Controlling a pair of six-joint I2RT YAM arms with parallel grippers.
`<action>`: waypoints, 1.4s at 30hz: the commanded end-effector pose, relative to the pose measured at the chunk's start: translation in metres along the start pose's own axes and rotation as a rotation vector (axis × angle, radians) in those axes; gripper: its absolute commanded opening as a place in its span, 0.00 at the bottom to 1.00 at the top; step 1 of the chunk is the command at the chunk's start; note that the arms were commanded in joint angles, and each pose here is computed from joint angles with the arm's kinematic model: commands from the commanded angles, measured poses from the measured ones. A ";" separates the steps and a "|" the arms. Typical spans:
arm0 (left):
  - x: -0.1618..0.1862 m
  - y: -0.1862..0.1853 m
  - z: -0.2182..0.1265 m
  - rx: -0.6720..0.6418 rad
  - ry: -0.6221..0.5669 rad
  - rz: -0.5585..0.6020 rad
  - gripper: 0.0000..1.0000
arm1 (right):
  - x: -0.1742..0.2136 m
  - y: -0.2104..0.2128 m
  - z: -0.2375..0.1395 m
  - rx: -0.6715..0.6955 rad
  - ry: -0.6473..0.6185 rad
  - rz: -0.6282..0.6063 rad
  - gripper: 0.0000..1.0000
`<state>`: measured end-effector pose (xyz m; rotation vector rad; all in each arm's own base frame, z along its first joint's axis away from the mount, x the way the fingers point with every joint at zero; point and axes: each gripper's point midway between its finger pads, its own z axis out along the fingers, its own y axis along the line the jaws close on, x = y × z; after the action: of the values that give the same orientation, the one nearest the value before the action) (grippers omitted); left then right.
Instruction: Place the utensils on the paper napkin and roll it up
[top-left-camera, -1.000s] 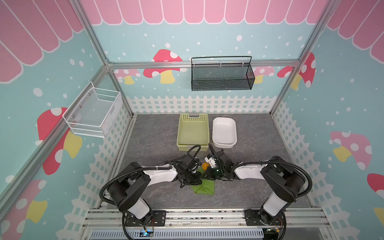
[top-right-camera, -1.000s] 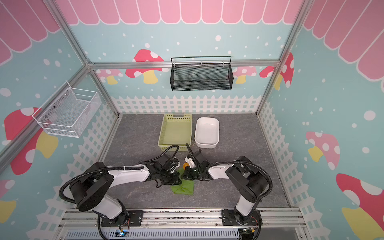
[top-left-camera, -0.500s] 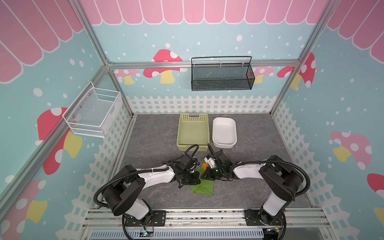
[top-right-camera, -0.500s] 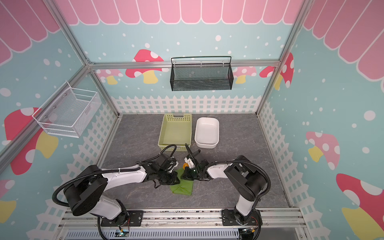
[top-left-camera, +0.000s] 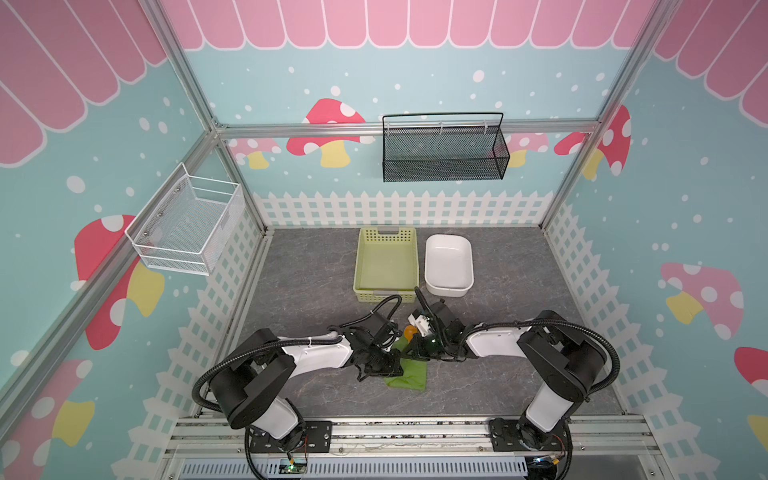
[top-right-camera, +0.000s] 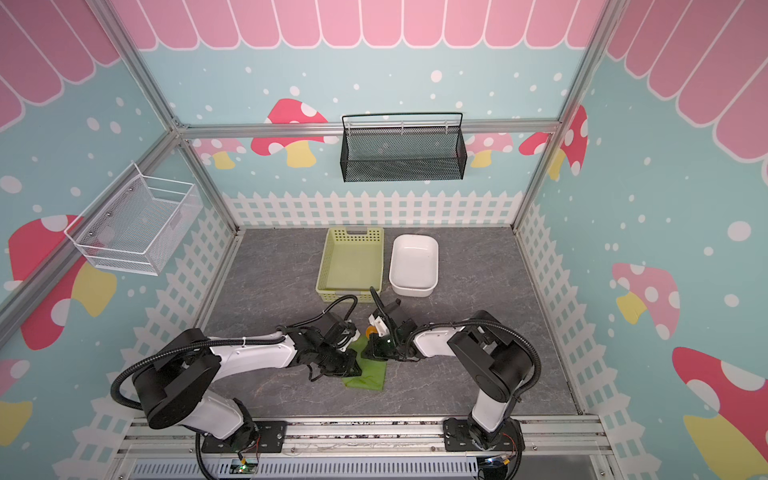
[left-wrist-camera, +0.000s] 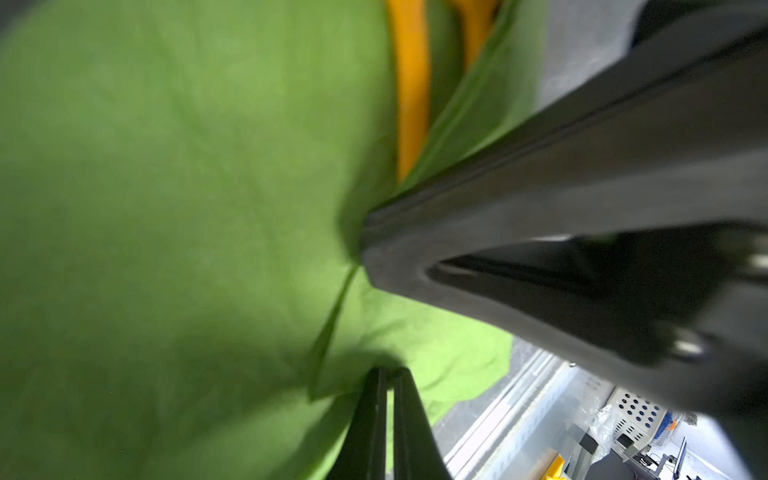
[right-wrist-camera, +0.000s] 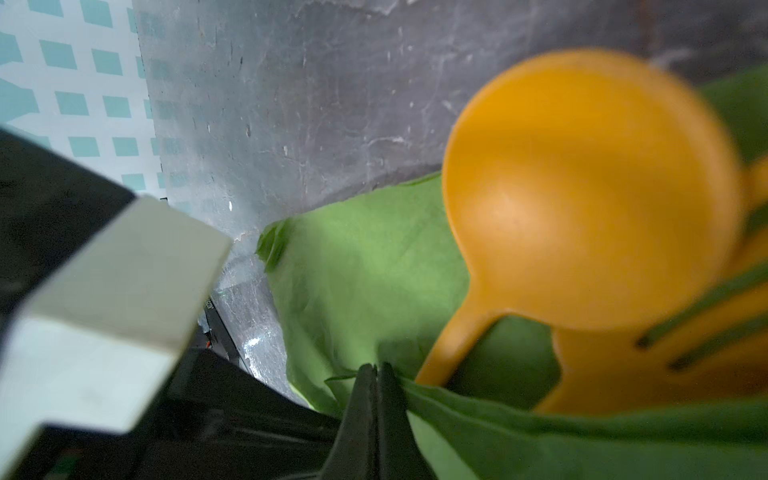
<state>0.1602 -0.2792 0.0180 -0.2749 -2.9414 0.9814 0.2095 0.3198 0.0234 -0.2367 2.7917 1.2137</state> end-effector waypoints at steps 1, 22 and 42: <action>0.009 0.019 0.008 -0.062 0.030 -0.041 0.10 | 0.002 -0.002 0.002 0.024 0.013 0.002 0.00; 0.009 0.021 0.008 -0.074 0.030 -0.036 0.08 | 0.017 -0.008 0.008 0.055 0.038 0.026 0.00; 0.021 -0.006 0.001 0.029 0.076 -0.005 0.08 | 0.022 -0.021 0.012 0.098 0.061 0.034 0.00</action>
<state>0.1497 -0.2825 0.0270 -0.2975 -2.8997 1.0113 0.1998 0.3251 0.0188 -0.2507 2.8221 1.2035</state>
